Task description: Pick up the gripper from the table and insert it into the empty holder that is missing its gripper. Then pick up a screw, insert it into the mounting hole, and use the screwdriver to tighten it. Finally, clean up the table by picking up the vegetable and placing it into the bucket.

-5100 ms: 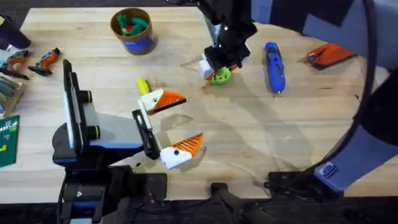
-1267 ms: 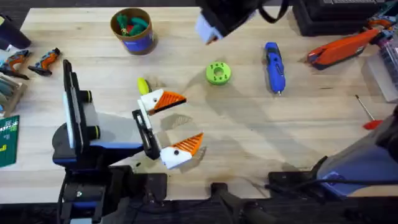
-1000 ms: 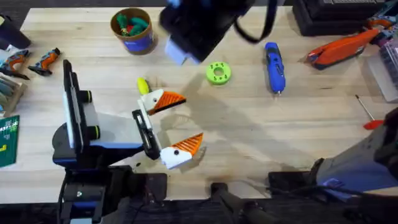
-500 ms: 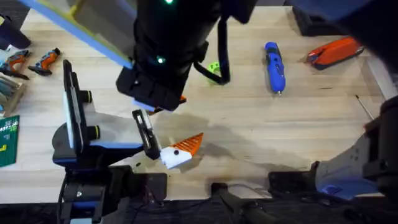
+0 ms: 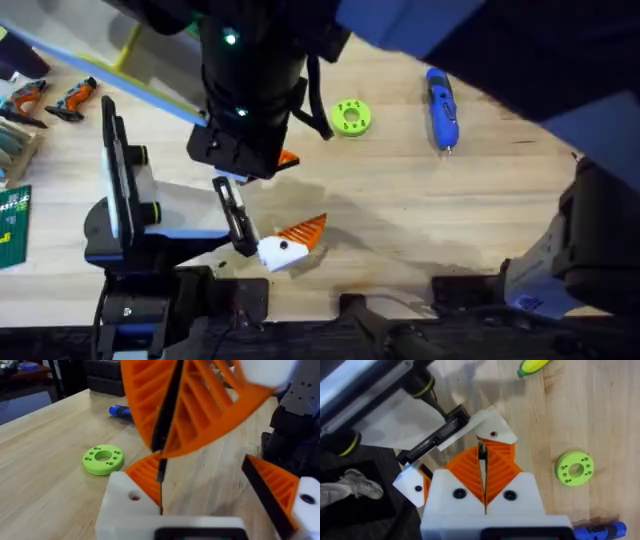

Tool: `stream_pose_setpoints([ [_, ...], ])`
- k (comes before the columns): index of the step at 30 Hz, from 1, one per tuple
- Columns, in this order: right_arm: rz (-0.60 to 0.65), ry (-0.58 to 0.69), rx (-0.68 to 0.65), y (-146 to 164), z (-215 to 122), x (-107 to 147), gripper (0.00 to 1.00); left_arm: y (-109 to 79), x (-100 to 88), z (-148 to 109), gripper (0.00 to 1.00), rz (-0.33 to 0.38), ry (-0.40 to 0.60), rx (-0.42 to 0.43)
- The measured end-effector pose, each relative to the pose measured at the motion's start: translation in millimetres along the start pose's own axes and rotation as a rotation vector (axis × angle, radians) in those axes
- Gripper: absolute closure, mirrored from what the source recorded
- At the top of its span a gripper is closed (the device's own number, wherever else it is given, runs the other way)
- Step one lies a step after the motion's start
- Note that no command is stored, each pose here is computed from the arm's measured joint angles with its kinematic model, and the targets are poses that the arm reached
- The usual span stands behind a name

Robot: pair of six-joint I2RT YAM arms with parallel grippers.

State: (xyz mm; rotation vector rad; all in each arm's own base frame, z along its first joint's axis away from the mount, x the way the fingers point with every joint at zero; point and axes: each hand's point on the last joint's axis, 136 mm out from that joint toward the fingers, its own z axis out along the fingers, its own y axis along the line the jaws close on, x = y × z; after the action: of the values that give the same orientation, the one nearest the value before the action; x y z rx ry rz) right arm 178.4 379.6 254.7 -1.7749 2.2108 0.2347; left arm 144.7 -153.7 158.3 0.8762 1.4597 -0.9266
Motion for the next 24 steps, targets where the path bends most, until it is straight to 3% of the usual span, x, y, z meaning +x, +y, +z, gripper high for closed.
stream_pose_setpoints([
  [24, -0.028, 0.032, 0.045, -10, 10, 1, 0.995, 0.0, 0.0, 0, 0.015, 0.000, 0.000, 0.000],
])
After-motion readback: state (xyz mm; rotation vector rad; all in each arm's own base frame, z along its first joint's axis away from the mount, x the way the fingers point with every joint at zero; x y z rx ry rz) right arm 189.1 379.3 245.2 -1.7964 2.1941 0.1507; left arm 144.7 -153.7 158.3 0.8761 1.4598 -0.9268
